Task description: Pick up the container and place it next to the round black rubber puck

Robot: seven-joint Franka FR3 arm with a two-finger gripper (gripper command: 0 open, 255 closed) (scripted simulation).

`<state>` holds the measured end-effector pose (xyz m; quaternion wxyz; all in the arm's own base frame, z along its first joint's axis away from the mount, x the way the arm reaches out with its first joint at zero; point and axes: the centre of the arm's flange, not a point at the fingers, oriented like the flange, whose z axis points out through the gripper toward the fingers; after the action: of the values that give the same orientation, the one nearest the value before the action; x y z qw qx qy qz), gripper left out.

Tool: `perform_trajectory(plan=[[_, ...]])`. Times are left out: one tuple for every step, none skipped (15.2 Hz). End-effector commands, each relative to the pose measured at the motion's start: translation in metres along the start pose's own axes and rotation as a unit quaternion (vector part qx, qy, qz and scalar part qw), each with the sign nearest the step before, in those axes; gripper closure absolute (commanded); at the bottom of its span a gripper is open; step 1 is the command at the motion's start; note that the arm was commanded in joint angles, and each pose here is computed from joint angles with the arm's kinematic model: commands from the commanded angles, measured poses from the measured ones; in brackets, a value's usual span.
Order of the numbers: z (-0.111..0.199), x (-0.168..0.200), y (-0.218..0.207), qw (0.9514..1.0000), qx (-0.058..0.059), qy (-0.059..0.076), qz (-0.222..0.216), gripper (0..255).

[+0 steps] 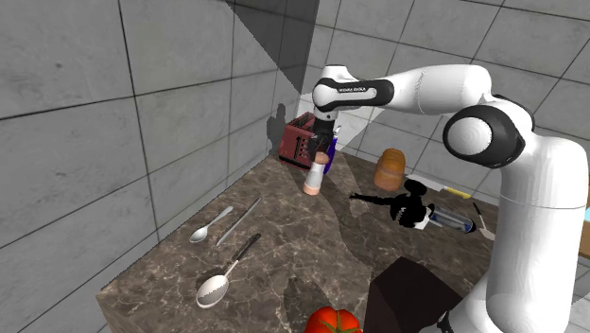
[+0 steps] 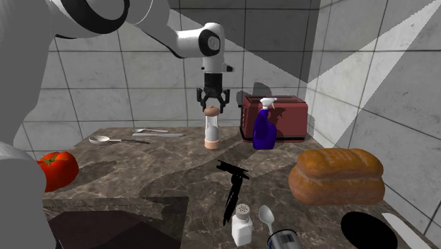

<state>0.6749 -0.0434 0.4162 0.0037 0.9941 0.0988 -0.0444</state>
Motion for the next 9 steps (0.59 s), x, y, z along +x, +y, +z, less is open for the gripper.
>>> perform_trajectory(plan=[[-0.010,0.000,0.000,1.0000,0.000,0.000,0.000,255],[-0.016,-0.001,0.000,1.0000,0.000,0.000,0.000,255],[-0.021,-0.001,0.000,1.0000,0.000,0.000,0.000,255],[-0.026,-0.002,0.000,1.0000,0.000,0.000,0.000,255],[-0.031,-0.002,0.000,1.0000,0.000,0.000,0.000,255],[-0.037,-0.003,0.000,1.0000,0.000,0.000,0.000,255],[-0.042,-0.003,0.000,1.0000,0.000,0.000,0.000,255],[-0.047,-0.004,0.000,1.0000,0.000,0.000,0.000,255],[-0.053,-0.004,0.000,1.0000,0.000,0.000,0.000,255]])
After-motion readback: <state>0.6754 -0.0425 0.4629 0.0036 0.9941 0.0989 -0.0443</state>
